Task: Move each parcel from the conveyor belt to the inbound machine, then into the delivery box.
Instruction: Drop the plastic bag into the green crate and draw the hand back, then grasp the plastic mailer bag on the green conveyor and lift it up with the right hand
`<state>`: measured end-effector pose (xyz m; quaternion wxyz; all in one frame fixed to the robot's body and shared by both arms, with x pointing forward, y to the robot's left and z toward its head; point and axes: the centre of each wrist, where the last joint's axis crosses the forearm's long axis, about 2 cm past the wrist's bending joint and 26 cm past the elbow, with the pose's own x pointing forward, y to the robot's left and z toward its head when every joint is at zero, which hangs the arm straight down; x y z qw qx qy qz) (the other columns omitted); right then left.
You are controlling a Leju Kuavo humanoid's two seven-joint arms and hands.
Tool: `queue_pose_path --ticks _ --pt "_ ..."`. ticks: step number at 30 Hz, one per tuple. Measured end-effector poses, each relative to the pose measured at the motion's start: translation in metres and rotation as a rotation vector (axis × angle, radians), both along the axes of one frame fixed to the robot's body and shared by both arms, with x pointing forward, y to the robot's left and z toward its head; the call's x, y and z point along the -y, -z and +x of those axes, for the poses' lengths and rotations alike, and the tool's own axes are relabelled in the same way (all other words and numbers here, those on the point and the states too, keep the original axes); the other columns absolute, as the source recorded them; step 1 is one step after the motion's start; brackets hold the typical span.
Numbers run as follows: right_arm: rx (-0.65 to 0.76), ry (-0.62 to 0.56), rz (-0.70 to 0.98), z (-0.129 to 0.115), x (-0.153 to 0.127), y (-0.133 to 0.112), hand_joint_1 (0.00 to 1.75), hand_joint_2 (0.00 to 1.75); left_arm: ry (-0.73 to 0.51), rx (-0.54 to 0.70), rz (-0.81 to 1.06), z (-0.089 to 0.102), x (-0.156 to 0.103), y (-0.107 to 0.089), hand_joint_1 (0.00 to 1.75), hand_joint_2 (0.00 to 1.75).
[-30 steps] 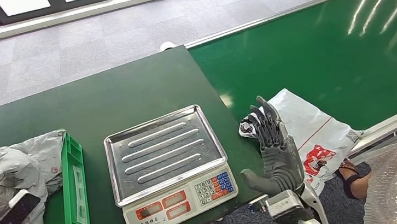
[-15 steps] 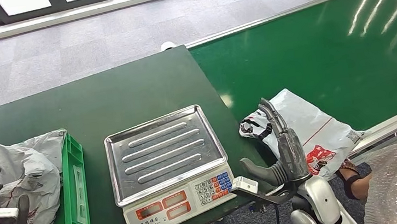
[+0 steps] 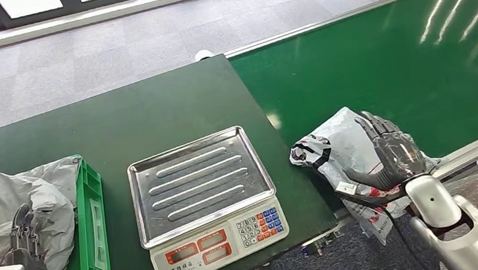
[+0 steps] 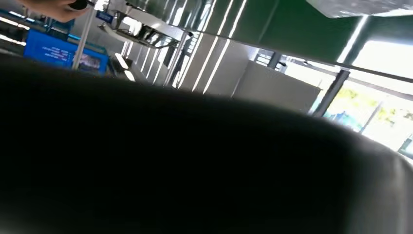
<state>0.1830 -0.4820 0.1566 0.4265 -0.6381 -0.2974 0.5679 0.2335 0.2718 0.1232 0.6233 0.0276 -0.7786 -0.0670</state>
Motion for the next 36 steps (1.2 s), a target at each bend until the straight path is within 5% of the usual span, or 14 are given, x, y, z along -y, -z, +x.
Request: queue_pose_path --ticks 9,22,29,36 --pt "-0.188 0.149 0.007 -0.012 0.06 -0.019 0.0 1.75 0.022 -0.032 -0.014 -0.007 0.017 0.004 0.0 0.0" --pt "-0.335 0.34 0.171 -0.027 0.096 -0.015 0.0 1.75 0.038 -0.073 -0.002 -0.009 0.024 0.008 0.0 0.0" --pt "-0.359 0.315 0.408 -0.003 0.1 0.017 0.0 1.75 0.053 -0.104 0.016 -0.01 0.029 0.01 0.0 0.0" --pt "-0.429 0.251 0.518 0.022 0.063 0.068 0.0 1.75 0.069 -0.124 0.025 -0.011 0.033 0.014 0.0 0.0"
